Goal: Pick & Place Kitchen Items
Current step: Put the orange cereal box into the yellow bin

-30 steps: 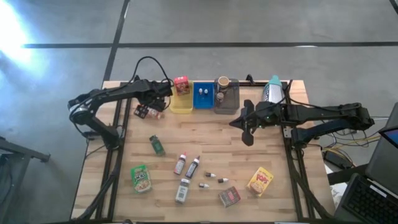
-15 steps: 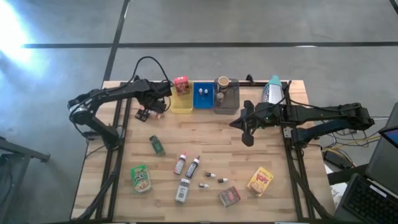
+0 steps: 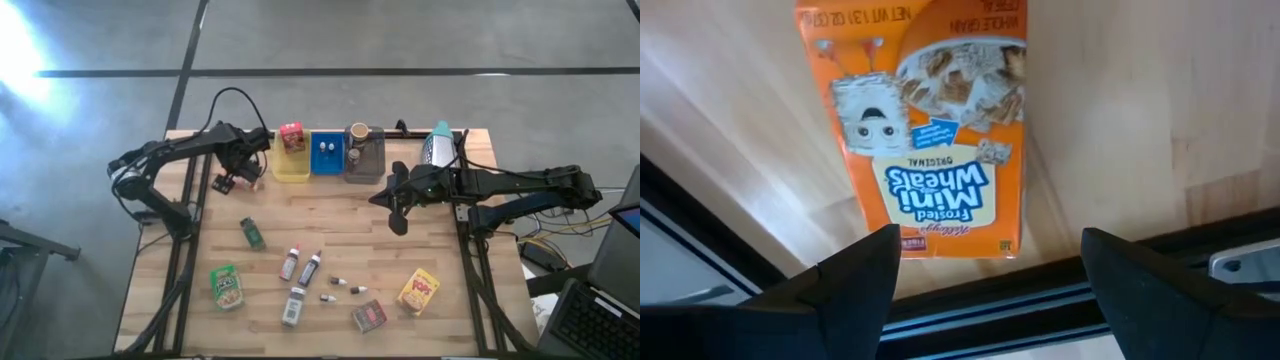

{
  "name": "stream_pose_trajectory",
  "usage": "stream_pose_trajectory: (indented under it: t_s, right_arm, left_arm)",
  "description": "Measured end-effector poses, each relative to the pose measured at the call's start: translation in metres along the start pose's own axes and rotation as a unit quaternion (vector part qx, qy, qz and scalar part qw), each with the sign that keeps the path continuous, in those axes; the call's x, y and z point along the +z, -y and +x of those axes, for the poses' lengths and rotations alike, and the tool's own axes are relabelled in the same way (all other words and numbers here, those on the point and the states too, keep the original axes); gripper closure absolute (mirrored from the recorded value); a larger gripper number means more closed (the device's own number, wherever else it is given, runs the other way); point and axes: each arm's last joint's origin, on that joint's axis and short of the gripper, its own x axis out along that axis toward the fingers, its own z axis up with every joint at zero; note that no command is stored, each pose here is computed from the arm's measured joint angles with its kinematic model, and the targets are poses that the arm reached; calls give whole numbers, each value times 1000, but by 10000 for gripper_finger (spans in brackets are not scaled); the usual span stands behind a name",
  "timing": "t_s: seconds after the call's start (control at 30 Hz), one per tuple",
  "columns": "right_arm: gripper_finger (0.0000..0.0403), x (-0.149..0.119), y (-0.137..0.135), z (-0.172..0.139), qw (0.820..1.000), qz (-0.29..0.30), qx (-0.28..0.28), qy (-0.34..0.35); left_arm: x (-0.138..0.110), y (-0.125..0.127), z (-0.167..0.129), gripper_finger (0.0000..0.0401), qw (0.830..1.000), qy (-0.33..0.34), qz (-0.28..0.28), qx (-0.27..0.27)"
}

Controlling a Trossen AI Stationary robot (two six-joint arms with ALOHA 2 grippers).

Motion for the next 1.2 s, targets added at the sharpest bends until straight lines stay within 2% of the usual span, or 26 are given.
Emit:
stream_pose_trajectory:
  t_s: [0.13,0.37,0.43,0.5,0.67,0.83,1.2]
  right_arm:
    - [394,0,0,0,1000,0,0,0]
    - [394,0,0,0,1000,-2,0,0]
    - [394,0,0,0,1000,-2,0,0]
    - [394,0,0,0,1000,0,0,0]
    - [394,0,0,0,1000,0,0,0]
    - [394,-2,0,1,1000,0,-1,-1]
    - [394,-8,1,4,1000,1,-1,-5]
  left_arm:
    - [1,-2,1,72,1000,4,-14,8]
    - [1,-6,9,13,998,0,-42,41]
    - [2,-7,9,4,997,18,-68,40]
    - [3,-6,9,3,995,32,-87,31]
    - [3,-2,14,4,995,58,-87,-1]
    - [0,1,22,4,997,41,-71,-7]
    - [-11,-2,27,4,996,28,-82,-9]
